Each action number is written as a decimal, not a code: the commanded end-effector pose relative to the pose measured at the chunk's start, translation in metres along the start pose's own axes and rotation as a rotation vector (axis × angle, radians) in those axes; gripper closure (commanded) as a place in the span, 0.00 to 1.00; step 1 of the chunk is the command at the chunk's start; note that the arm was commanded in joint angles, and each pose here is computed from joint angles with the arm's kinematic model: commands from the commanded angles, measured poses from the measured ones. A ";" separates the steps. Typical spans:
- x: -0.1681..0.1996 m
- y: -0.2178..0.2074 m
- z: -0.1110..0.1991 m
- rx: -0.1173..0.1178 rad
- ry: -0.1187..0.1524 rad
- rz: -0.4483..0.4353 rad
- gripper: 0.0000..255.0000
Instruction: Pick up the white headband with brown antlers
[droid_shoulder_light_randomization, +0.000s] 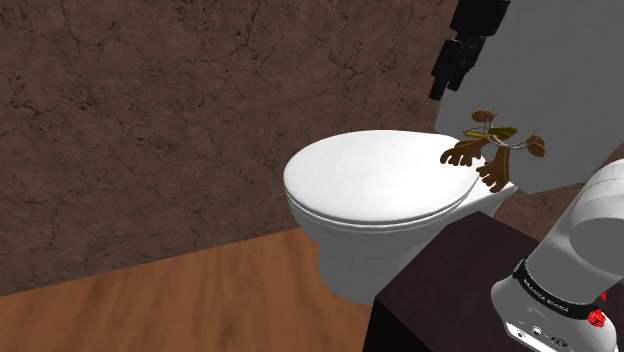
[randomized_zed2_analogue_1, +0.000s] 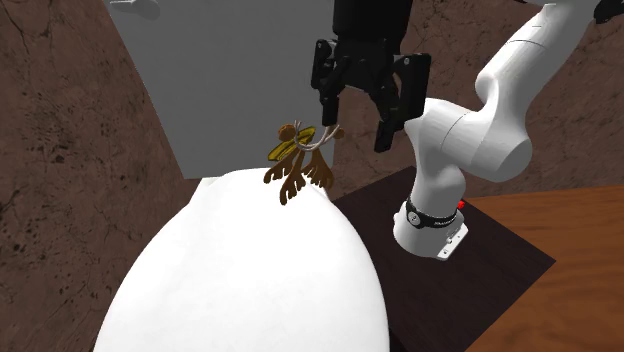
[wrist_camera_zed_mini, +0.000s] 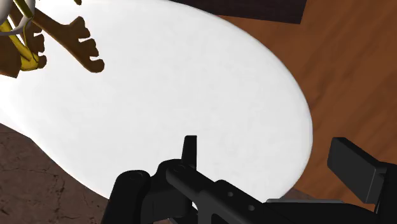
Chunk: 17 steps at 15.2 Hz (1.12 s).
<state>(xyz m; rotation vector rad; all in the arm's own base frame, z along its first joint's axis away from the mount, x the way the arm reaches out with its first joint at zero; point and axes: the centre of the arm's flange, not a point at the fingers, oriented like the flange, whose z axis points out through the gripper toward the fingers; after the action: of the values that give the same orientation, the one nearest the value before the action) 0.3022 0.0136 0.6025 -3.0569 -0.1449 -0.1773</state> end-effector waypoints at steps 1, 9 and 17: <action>0.000 0.000 0.000 0.000 0.000 0.000 0.00; -0.029 0.101 0.029 0.019 0.024 -0.009 0.00; -0.057 0.203 0.060 0.038 0.048 -0.017 0.00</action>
<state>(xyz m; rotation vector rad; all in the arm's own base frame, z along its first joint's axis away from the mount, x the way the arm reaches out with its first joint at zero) 0.2750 -0.1726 0.5295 -3.0136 -0.1668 -0.2402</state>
